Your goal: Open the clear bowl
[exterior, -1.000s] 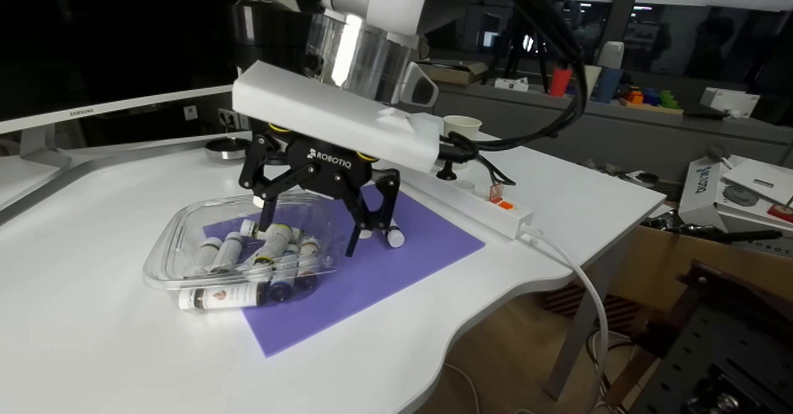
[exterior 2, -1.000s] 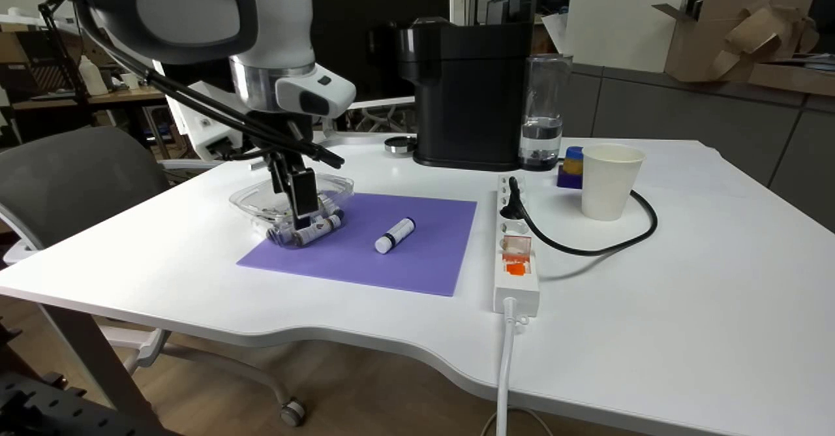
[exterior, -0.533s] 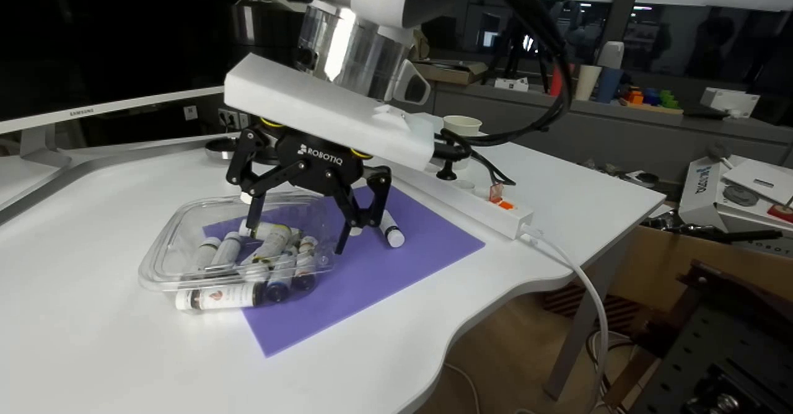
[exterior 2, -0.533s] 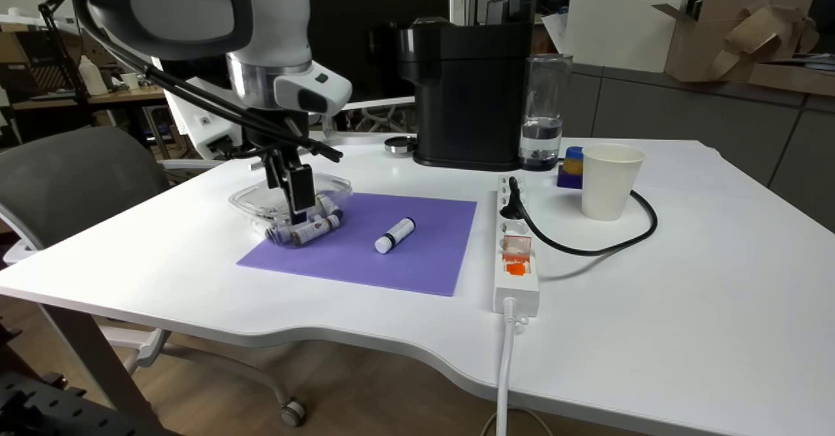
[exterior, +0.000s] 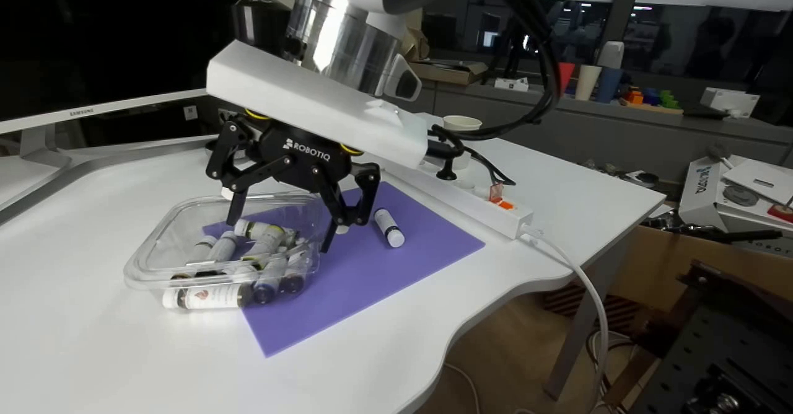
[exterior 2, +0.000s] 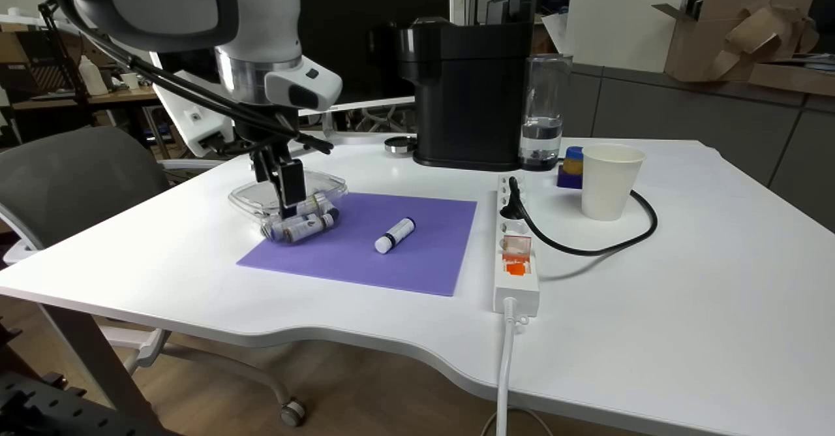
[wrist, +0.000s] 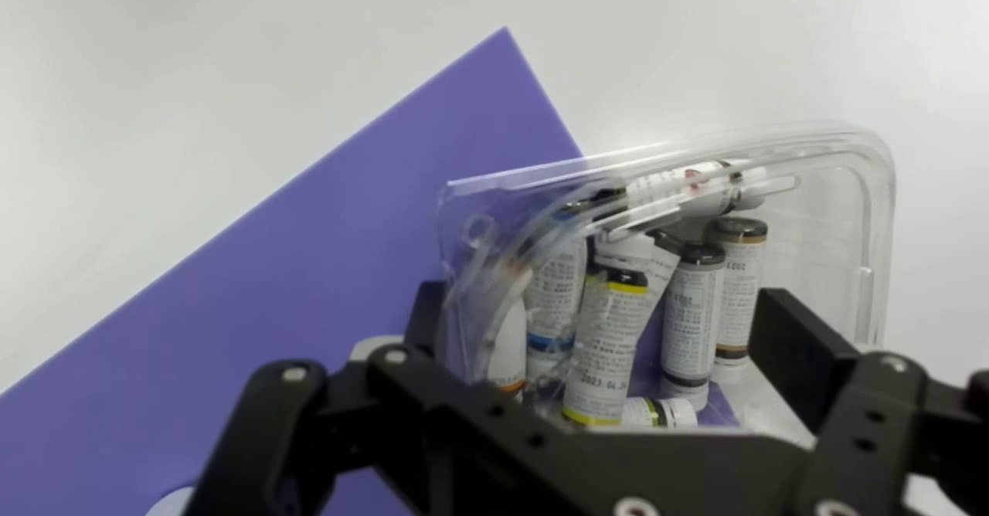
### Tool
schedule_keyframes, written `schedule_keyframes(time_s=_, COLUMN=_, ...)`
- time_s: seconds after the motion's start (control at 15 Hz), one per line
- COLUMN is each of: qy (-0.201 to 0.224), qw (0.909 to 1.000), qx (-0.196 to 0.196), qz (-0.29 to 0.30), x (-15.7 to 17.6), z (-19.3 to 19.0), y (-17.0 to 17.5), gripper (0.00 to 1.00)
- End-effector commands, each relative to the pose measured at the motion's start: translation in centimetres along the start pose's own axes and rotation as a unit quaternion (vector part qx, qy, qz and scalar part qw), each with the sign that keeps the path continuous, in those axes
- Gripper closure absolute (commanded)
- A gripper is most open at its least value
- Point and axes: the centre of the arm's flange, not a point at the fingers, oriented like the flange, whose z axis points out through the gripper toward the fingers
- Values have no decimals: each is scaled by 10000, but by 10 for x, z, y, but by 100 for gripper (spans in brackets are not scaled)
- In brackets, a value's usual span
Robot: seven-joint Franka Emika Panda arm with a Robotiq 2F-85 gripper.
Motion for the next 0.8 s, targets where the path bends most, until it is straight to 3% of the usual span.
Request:
schedule_keyframes(time_s=0.0, qy=56, qw=9998, qx=170, qz=-41, x=-3, z=-11, y=-5, gripper=0)
schedule_keyframes(time_s=0.73, qy=222, qw=9991, qx=340, qz=114, x=-1, z=-9, y=-12, gripper=0)
